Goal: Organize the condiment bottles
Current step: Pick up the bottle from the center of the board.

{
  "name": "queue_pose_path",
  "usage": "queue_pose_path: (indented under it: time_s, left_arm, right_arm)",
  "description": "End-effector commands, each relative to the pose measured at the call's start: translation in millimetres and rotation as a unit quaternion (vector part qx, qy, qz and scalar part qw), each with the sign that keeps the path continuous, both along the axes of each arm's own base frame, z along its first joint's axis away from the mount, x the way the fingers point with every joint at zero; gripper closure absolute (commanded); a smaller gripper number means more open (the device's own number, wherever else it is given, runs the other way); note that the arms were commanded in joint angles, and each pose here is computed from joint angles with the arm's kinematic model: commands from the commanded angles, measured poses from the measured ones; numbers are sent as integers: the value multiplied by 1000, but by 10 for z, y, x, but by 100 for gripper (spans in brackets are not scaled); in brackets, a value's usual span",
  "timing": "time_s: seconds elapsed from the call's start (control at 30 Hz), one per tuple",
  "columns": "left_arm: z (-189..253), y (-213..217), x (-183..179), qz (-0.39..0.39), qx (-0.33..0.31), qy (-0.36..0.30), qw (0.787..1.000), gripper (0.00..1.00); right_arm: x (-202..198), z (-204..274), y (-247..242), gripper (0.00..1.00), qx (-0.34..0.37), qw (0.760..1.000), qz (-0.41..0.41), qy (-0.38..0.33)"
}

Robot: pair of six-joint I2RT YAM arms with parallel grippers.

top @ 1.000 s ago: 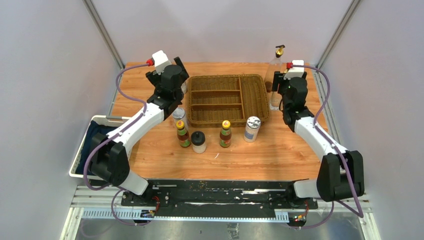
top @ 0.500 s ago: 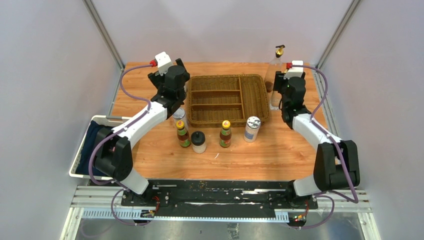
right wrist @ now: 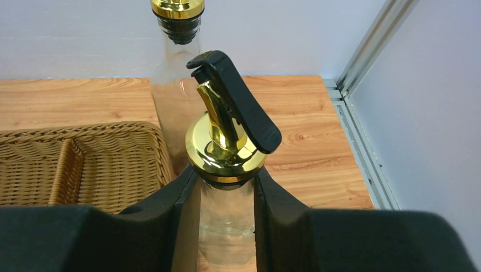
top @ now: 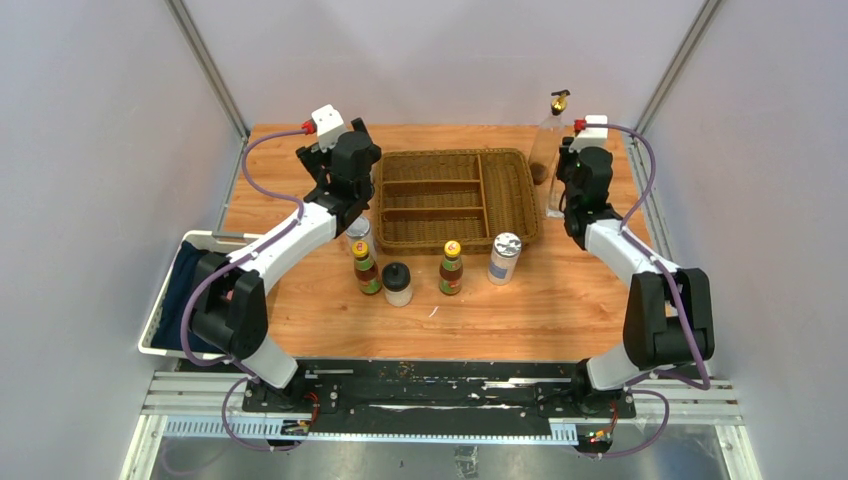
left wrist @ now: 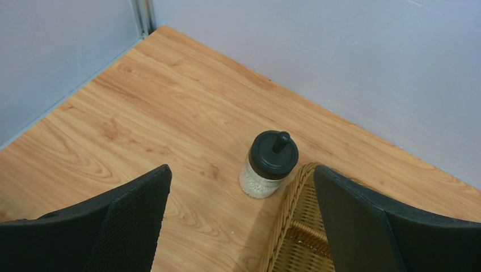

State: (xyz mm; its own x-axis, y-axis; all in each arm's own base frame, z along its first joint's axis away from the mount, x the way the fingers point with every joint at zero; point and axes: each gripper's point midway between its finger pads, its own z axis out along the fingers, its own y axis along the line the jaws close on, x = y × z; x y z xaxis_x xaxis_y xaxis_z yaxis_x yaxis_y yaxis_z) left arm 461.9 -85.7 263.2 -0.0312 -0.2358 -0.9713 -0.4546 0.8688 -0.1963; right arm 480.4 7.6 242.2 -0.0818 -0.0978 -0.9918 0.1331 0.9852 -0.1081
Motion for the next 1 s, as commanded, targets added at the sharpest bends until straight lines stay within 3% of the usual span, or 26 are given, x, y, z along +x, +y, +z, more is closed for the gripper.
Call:
queue_pose_path:
  time_s: [0.0, 0.97]
  left_arm:
    - [77, 39, 1, 24, -5, -18, 1000, 0]
    - [22, 74, -31, 33, 0, -12, 999, 0]
  right_arm:
    - [68, 174, -69, 100, -8, 1000, -6, -15]
    - [50, 599, -19, 100, 2, 999, 7, -51]
